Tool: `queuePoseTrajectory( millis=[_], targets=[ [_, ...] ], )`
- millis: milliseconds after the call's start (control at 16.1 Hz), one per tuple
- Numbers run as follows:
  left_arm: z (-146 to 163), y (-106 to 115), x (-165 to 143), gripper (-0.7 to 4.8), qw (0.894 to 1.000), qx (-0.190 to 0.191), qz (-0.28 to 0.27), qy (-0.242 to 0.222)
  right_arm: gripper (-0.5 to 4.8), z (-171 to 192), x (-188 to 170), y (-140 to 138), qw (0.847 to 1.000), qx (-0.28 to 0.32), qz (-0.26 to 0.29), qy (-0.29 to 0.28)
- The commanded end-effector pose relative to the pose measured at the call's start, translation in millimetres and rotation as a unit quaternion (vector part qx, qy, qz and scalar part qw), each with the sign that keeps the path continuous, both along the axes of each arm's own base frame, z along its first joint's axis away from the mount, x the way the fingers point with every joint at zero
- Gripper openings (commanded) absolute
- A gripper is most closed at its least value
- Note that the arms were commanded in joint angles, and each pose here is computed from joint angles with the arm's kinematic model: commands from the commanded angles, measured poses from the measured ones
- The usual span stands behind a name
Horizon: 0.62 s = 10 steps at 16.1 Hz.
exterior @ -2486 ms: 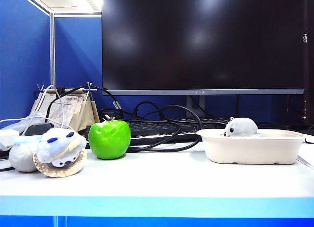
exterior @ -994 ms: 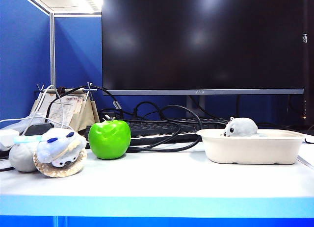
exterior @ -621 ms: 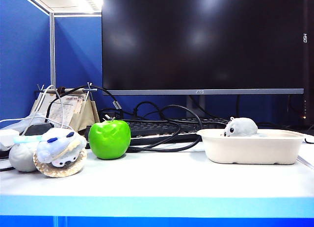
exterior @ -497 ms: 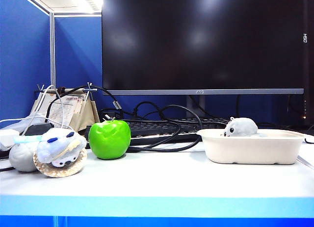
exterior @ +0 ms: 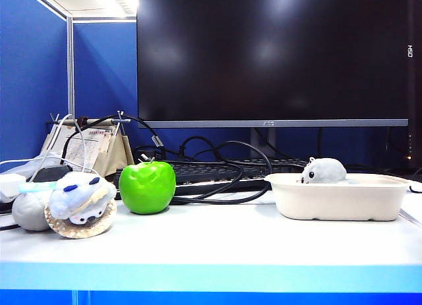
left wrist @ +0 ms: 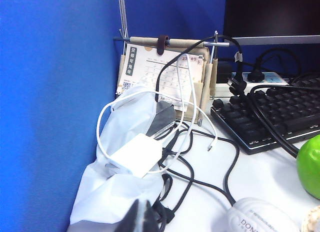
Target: Identity fluffy octopus among items on the table, put them into the paper lunch box.
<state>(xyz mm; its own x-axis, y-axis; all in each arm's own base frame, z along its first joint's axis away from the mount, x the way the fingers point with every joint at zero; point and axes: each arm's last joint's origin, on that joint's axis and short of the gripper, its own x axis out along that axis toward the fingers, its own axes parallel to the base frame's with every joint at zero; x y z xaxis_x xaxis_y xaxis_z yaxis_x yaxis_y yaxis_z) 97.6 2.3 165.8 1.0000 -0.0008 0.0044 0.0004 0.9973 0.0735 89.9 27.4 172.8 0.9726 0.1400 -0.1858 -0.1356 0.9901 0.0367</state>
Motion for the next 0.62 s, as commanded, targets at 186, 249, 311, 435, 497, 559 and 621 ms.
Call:
queuePoseTrajectory(
  millis=[186, 249, 311, 435, 497, 559, 621],
  targets=[
    [1, 0, 0, -0.05, 1.0, -0.001, -0.002, -0.006, -0.01, 7, -3, -3, 0.999, 0.011, -0.008, -0.032],
    [1, 0, 0, -0.05, 1.0, -0.001, -0.003, -0.006, -0.01, 9, -4, -5, 0.999, 0.016, -0.02, -0.047],
    [1, 0, 0, -0.05, 1.0, -0.001, -0.003, -0.006, -0.01, 10, -3, -8, 0.998, 0.011, -0.039, -0.05],
    [1, 0, 0, -0.05, 1.0, -0.001, -0.006, -0.004, -0.01, 10, -2, -17, 0.995, 0.008, -0.088, -0.051],
    [1, 0, 0, -0.05, 1.0, -0.001, -0.005, -0.004, -0.01, 10, -2, -19, 0.993, 0.007, -0.102, -0.051],
    [1, 0, 0, -0.05, 1.0, -0.001, -0.006, -0.004, -0.01, 10, -1, -22, 0.991, 0.006, -0.121, -0.051],
    [1, 0, 0, -0.05, 1.0, -0.001, -0.006, -0.004, -0.01, 10, -1, -26, 0.988, 0.005, -0.143, -0.051]
  ],
)
